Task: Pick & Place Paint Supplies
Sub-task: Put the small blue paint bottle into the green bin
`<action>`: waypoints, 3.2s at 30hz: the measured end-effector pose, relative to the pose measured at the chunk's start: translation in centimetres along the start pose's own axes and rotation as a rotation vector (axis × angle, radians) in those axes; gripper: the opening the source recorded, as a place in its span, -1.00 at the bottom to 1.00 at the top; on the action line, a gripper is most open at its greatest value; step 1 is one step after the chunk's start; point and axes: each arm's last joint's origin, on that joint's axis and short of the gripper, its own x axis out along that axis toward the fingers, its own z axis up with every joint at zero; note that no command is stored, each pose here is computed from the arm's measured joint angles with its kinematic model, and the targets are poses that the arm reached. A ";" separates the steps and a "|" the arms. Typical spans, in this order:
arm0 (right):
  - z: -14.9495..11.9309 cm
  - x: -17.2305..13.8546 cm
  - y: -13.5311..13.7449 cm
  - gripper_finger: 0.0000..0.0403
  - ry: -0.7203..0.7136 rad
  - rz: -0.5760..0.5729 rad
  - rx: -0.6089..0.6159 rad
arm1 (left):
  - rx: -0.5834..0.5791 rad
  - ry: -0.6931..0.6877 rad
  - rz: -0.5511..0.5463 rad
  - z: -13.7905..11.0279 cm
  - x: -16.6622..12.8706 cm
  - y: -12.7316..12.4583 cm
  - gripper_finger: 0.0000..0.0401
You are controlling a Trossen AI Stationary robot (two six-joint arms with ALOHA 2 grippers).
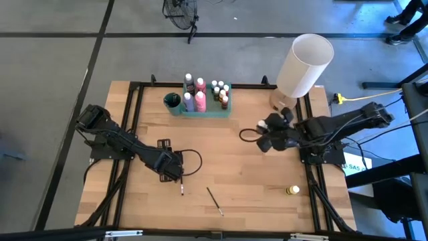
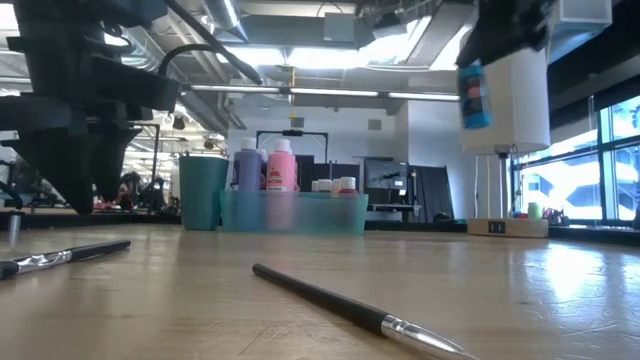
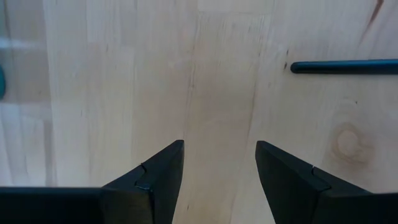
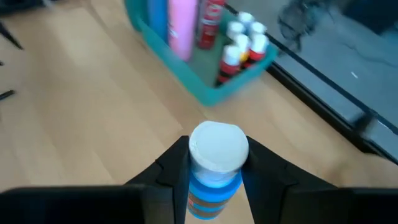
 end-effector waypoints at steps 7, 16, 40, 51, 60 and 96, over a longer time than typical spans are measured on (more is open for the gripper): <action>-1.3 3.9 0.4 -0.41 -0.060 0.093 -0.018 | 0.008 -0.015 -0.010 0.2 0.0 -0.1 -0.02; -1.7 8.1 -0.9 -0.41 -0.196 0.223 0.050 | 0.011 -0.018 -0.012 0.2 0.0 -0.1 -0.02; -0.1 15.3 -3.7 -0.41 -0.377 0.222 0.105 | 0.022 -0.072 -0.047 0.7 0.0 -0.5 -0.02; 1.1 18.3 -4.3 -0.41 -0.347 0.195 0.099 | -0.002 -0.069 -0.042 1.1 0.2 0.1 -0.02; 2.7 20.3 -3.5 -0.41 -0.263 0.144 0.073 | -0.008 -0.064 -0.039 1.4 0.4 0.5 -0.02; -0.3 25.5 -3.0 -0.41 -0.126 0.080 0.069 | -0.008 -0.071 -0.042 1.4 0.4 0.4 -0.02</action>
